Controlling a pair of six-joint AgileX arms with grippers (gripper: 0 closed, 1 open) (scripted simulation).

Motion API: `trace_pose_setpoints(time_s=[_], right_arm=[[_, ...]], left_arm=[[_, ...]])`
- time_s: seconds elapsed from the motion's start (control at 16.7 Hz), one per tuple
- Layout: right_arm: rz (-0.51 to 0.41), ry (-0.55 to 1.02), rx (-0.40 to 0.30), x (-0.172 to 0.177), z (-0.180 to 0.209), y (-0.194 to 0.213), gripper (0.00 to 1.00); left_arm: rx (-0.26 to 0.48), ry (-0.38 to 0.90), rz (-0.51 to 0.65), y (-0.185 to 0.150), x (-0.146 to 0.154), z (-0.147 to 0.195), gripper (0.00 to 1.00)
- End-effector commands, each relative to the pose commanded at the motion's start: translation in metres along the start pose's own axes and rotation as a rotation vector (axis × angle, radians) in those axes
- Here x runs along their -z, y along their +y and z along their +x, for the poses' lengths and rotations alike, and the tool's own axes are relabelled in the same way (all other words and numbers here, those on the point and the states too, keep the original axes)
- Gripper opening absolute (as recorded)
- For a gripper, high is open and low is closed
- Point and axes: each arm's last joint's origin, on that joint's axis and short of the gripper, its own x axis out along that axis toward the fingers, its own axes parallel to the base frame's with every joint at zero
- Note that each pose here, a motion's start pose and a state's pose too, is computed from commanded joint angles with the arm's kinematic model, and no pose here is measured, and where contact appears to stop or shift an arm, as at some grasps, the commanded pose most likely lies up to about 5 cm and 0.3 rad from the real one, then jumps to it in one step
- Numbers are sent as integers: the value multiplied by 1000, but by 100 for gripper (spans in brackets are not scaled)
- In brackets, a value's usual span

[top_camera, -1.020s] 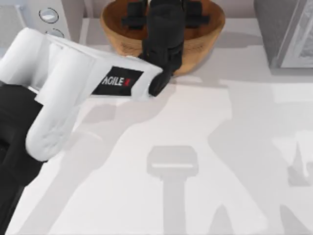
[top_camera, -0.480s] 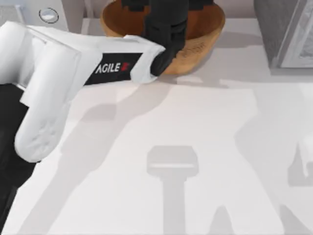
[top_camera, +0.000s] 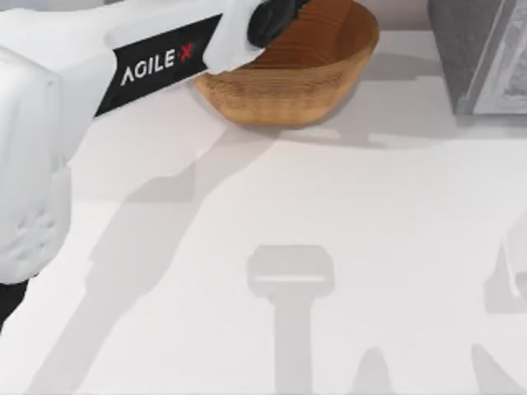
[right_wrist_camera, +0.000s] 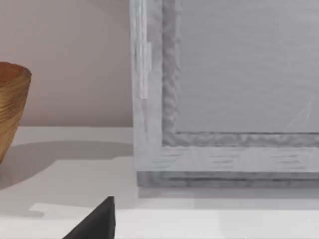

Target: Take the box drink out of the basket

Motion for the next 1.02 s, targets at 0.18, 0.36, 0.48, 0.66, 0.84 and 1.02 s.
trace_pose_setpoints(time_s=[0.18,0.36,0.48,0.66,0.84,1.02], right_arm=[[0,0,0,0,0,0,100],[0,0,0,0,0,0,100],[0,0,0,0,0,0,100],[0,0,0,0,0,0,100],[0,0,0,0,0,0,100],[0,0,0,0,0,0,100]], left_arm=[[0,1,1,1,-9,-1,0],[-2,4,5,1,-6,0,0],[-1,8,8,3,-6,-1,0],[0,29,23,23,-17,-9,0],[-1,39,24,62,-44,-32,0],[-6,29,12,117,-78,-77,0]])
